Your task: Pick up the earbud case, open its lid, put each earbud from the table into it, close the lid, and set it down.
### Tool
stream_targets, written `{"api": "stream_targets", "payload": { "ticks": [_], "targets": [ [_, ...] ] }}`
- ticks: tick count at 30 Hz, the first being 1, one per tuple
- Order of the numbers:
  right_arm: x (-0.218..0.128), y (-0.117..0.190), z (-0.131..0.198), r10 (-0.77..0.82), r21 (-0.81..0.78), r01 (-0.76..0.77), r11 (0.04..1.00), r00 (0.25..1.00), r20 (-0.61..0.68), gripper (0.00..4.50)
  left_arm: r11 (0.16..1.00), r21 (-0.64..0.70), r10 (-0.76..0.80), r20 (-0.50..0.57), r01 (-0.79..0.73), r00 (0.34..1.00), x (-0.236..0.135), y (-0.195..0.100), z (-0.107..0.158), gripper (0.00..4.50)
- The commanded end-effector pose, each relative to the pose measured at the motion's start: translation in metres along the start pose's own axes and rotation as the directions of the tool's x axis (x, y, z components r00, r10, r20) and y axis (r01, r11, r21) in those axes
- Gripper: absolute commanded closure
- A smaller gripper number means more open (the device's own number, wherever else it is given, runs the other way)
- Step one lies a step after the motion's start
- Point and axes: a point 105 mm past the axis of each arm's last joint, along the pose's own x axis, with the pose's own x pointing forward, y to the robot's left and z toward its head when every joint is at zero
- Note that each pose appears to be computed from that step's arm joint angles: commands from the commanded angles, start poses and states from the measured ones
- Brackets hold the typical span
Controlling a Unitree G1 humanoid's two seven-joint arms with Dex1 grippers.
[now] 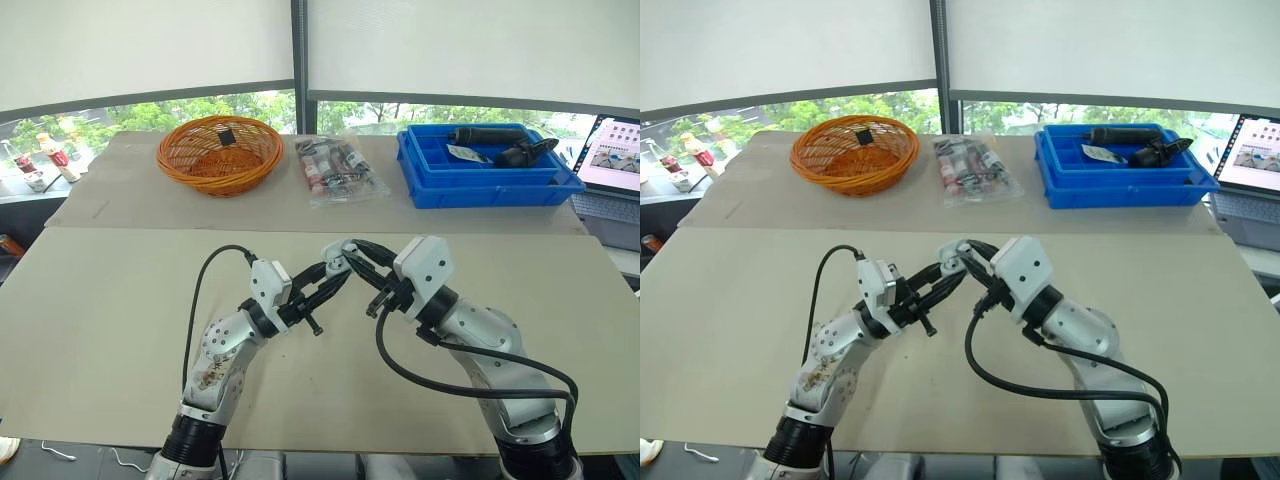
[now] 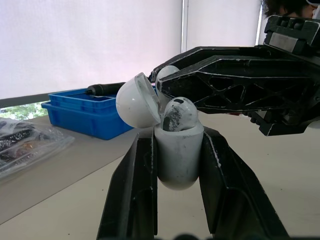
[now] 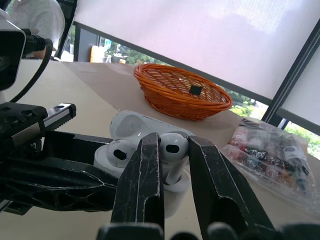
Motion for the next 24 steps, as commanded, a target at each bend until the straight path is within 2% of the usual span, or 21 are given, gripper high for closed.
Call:
{"api": "stream_targets", "payload": {
  "ticks": [1,5,7,11,15,18,21,24],
  "targets": [
    [-0.002,0.006,0.003,0.023,-0.036,-0.023,0.999,1.0,0.011,4.13,0.999,0.031,-0.017,0.053,0.015,0.998,0.006,-0.001,0.014,3.89],
    [-0.003,0.006,0.002,0.017,-0.002,-0.017,1.0,1.0,0.014,4.13,0.999,0.039,-0.035,0.055,0.033,0.998,0.006,-0.003,0.015,3.89],
    [-0.004,0.005,0.003,0.012,0.014,-0.012,1.0,1.0,0.016,3.11,0.998,0.042,-0.041,0.053,0.039,0.998,0.005,-0.004,0.015,3.89],
    [-0.011,-0.003,0.012,-0.002,0.041,0.002,0.999,1.0,0.019,1.8,0.998,0.041,-0.044,0.045,0.042,0.998,0.004,-0.005,0.013,3.89],
    [-0.032,-0.022,0.027,-0.03,0.062,0.03,0.998,1.0,0.004,1.76,0.998,0.026,-0.059,0.026,0.058,0.998,0.002,-0.004,0.01,3.89],
    [-0.056,-0.051,0.031,-0.047,0.01,0.048,0.999,0.995,-0.093,1.76,0.982,-0.058,-0.182,-0.011,0.181,0.983,0.003,-0.017,0.002,3.89],
    [-0.065,-0.064,0.028,0.002,-0.012,-0.004,1.0,0.982,-0.188,1.76,0.949,-0.105,-0.299,-0.022,0.296,0.954,0.005,-0.029,-0.002,3.89],
    [-0.069,-0.066,0.015,0.114,-0.008,-0.123,0.992,0.941,-0.318,2.6,0.897,-0.125,-0.43,-0.02,0.424,0.903,0.01,-0.043,-0.004,3.89]
  ]
}}
